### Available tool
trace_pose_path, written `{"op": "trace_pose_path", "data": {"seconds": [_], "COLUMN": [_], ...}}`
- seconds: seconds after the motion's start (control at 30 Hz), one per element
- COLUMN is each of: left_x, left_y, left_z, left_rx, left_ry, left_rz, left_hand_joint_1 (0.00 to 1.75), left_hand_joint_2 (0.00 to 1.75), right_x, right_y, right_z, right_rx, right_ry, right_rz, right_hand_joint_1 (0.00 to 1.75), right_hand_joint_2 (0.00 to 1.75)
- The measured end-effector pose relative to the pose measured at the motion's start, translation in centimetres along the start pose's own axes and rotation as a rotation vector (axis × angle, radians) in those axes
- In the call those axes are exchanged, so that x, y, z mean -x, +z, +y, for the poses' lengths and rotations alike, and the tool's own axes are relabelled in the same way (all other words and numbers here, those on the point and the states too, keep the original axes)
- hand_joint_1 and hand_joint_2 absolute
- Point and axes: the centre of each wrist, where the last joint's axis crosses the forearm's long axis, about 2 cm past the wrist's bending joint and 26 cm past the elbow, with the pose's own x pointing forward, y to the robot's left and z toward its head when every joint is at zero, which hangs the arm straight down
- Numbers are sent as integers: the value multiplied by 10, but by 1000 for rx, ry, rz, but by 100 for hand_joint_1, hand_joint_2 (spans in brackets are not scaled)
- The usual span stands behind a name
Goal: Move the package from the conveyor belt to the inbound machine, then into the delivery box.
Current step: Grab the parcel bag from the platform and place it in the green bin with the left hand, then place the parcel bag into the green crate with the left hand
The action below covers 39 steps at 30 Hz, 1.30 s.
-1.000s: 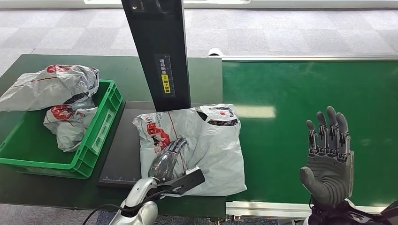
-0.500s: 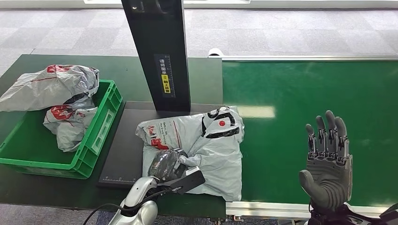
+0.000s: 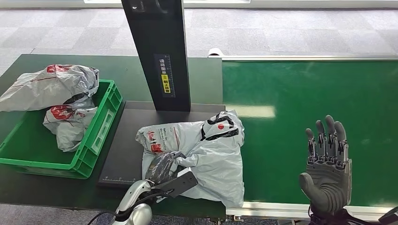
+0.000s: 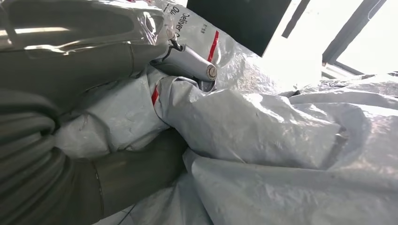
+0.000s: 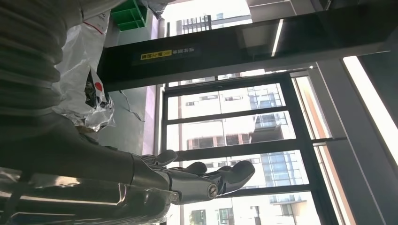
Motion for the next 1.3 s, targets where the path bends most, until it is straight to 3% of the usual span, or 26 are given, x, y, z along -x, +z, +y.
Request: {"op": "trace_pose_path", "data": {"seconds": [0.1, 0.17, 0.27, 0.37, 0.47, 0.57, 0.9, 1.13, 1.3], "left_x": [-1, -4, -12, -18, -22, -22, 3, 20, 37], "left_y": [5, 12, 22, 34, 44, 51, 60, 60, 53], "left_z": [3, 13, 46, 84, 116, 142, 213, 236, 256], "left_rx": [14, -9, -157, -315, -477, -679, -1359, -1423, -1402], "left_ry": [134, 373, 659, 727, 639, 463, -133, -223, -450], "left_rz": [-97, -281, -568, -761, -823, -790, -520, -430, -290], "left_hand_joint_1": [175, 175, 175, 175, 175, 175, 175, 175, 175], "left_hand_joint_2": [175, 175, 175, 175, 175, 175, 175, 175, 175], "right_x": [0, 0, -1, -2, -3, -4, -5, -3, -2], "right_y": [0, 0, 1, 6, 10, 13, 13, 10, 7], "right_z": [0, 0, -1, -2, -3, -4, 0, 1, 0], "right_rx": [4, 12, 30, 48, 57, 62, 89, 94, 101], "right_ry": [2, 4, 7, 7, 9, 14, 26, 16, 3], "right_rz": [-1, -3, -8, -16, -20, -19, -9, -15, -24], "right_hand_joint_1": [0, 0, 0, 0, 0, 0, 0, 0, 0], "right_hand_joint_2": [175, 175, 175, 175, 175, 175, 175, 175, 175]}}
